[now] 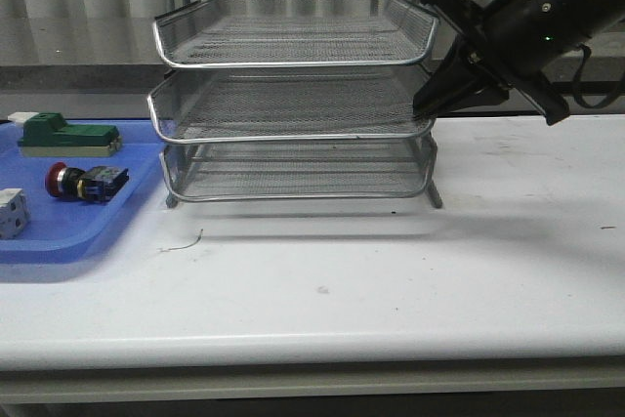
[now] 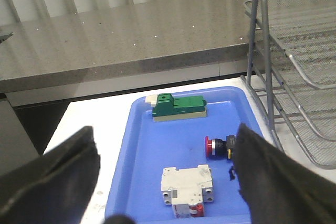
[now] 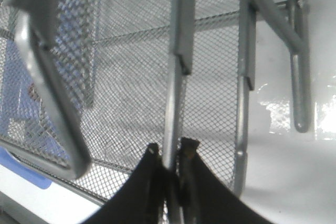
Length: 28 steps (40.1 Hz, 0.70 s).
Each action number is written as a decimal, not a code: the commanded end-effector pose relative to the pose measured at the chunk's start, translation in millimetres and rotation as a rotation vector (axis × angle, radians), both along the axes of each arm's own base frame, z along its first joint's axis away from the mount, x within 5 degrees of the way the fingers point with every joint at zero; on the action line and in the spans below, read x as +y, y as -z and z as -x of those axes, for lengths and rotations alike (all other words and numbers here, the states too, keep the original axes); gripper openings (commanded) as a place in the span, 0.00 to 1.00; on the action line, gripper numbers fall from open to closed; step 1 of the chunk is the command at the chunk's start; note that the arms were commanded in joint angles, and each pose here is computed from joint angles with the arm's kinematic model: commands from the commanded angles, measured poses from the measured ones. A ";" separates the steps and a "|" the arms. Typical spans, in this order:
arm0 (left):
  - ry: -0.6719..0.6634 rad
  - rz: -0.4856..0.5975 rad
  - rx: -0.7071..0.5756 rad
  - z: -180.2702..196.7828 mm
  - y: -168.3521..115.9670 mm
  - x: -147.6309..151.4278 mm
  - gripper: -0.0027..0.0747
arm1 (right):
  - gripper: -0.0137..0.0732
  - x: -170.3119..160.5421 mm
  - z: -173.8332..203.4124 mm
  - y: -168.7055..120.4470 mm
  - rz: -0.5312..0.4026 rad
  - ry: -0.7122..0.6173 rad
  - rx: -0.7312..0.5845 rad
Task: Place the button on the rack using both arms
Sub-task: 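Grip the middle tier rim and pull it out toward the robot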
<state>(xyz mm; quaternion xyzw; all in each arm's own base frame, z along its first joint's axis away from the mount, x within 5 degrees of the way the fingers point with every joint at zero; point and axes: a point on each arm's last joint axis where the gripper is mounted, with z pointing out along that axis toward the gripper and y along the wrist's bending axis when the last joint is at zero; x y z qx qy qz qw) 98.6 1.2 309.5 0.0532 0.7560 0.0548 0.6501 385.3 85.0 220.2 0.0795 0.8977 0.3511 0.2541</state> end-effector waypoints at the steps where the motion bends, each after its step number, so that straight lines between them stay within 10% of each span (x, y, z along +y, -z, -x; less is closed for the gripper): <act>1: 0.003 0.003 -0.098 -1.8 -17.0 -0.3 0.68 | 0.11 1.6 5.1 -26.5 -0.036 -0.059 -0.057; 28: 0.003 0.003 -0.098 -1.8 -17.0 -0.3 0.68 | 0.10 2.2 21.5 -16.7 0.058 -0.225 0.001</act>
